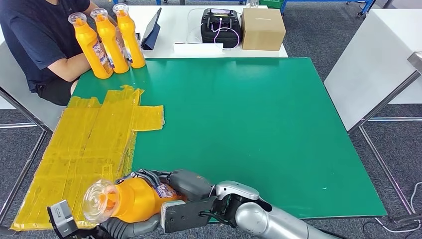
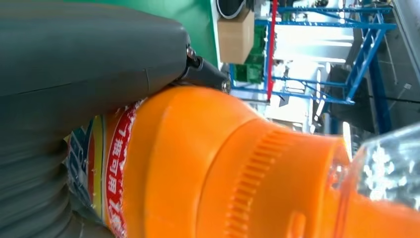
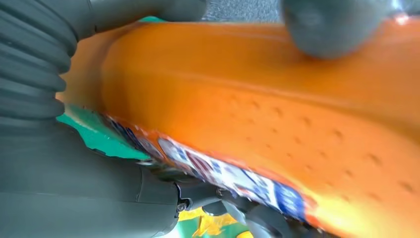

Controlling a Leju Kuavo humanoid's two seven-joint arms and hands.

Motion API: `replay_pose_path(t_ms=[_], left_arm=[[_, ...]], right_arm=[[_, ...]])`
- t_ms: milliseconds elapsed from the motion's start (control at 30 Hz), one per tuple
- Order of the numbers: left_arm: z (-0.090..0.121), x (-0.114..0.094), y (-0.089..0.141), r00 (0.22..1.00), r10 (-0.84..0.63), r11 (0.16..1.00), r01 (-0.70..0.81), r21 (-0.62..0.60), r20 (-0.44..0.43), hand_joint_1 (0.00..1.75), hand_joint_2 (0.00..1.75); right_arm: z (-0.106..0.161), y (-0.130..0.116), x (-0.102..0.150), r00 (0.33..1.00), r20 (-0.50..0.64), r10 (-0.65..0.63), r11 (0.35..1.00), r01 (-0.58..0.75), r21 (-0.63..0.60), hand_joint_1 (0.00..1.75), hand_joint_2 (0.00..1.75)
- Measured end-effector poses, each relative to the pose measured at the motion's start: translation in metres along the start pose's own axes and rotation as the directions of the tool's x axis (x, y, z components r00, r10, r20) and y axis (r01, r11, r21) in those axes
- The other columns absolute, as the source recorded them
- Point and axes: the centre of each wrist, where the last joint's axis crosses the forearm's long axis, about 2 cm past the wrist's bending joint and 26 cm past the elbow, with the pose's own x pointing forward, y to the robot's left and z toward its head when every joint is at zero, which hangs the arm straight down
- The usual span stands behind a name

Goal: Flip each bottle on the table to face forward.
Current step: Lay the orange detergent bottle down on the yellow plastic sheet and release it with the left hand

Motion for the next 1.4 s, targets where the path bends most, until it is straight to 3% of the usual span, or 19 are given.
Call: replay_pose_path(t_ms=[133,200,267,367,467,567,733,1000,1033,1100,1133,1167,1233,1400], left_arm=[[0.0,0.001,0.006,0.97,-0.241,0.968,0.243,0.056,-0.033,1.75,1.75],[0.001,0.003,0.016,0.895,-0.44,0.889,0.445,0.11,-0.071,1.75,1.75],[0.004,0.007,0.032,0.743,-0.656,0.725,0.669,0.163,-0.131,1.75,1.75],[0.009,0.009,0.059,0.409,-0.882,0.375,0.91,0.175,-0.235,1.75,1.75],[0.016,0.001,0.084,0.167,-0.932,0.135,0.984,0.12,-0.321,1.75,1.75],[0.021,-0.013,0.107,0.018,-0.924,0.002,0.999,0.04,-0.382,1.75,1.75],[0.023,-0.042,0.135,-0.151,-0.891,-0.102,0.986,-0.136,-0.428,1.75,1.75],[0.016,-0.067,0.154,-0.179,-0.877,-0.076,0.968,-0.239,-0.447,1.75,1.75],[0.015,-0.068,0.154,-0.184,-0.877,-0.079,0.966,-0.245,-0.445,1.59,1.75],[0.013,-0.07,0.155,-0.209,-0.877,-0.098,0.959,-0.266,-0.433,0.72,1.75],[0.011,-0.072,0.154,-0.225,-0.877,-0.109,0.954,-0.28,-0.425,0.28,1.31],[0.01,-0.073,0.153,-0.241,-0.876,-0.121,0.949,-0.292,-0.419,0.0,0.87],[0.008,-0.076,0.151,-0.263,-0.872,-0.139,0.942,-0.305,-0.413,0.0,0.0],[0.008,-0.077,0.143,-0.272,-0.87,-0.167,0.947,-0.274,-0.411,0.0,0.0]], right_arm=[[0.014,0.005,-0.009,1.0,-0.029,0.01,0.996,-0.012,-0.092,0.0,0.0],[0.03,0.005,-0.012,0.999,-0.036,0.016,0.987,-0.022,-0.158,0.0,0.0],[0.05,0.003,-0.015,0.999,-0.047,0.025,0.974,-0.034,-0.222,0.0,0.0],[0.081,-0.001,-0.017,0.997,-0.067,0.04,0.956,-0.058,-0.289,0.0,0.0],[0.114,-0.01,-0.015,0.993,-0.096,0.064,0.936,-0.093,-0.34,0.0,0.0],[0.147,-0.018,-0.013,0.988,-0.125,0.087,0.916,-0.129,-0.379,0.0,0.0],[0.183,-0.031,-0.005,0.981,-0.148,0.122,0.899,-0.173,-0.403,0.0,0.0],[0.197,-0.041,0.002,0.974,-0.163,0.159,0.888,-0.213,-0.407,0.0,0.0],[0.198,-0.041,0.002,0.973,-0.165,0.162,0.888,-0.216,-0.406,0.0,0.0],[0.199,-0.042,0.002,0.971,-0.173,0.166,0.889,-0.223,-0.399,0.0,0.0],[0.199,-0.042,0.002,0.97,-0.178,0.167,0.891,-0.226,-0.395,0.0,0.0],[0.2,-0.042,0.002,0.969,-0.182,0.168,0.891,-0.228,-0.392,0.0,0.0],[0.2,-0.043,0.002,0.968,-0.189,0.168,0.891,-0.231,-0.39,0.0,0.0],[0.201,-0.038,0.0,0.965,-0.206,0.163,0.886,-0.235,-0.399,0.0,0.0]])
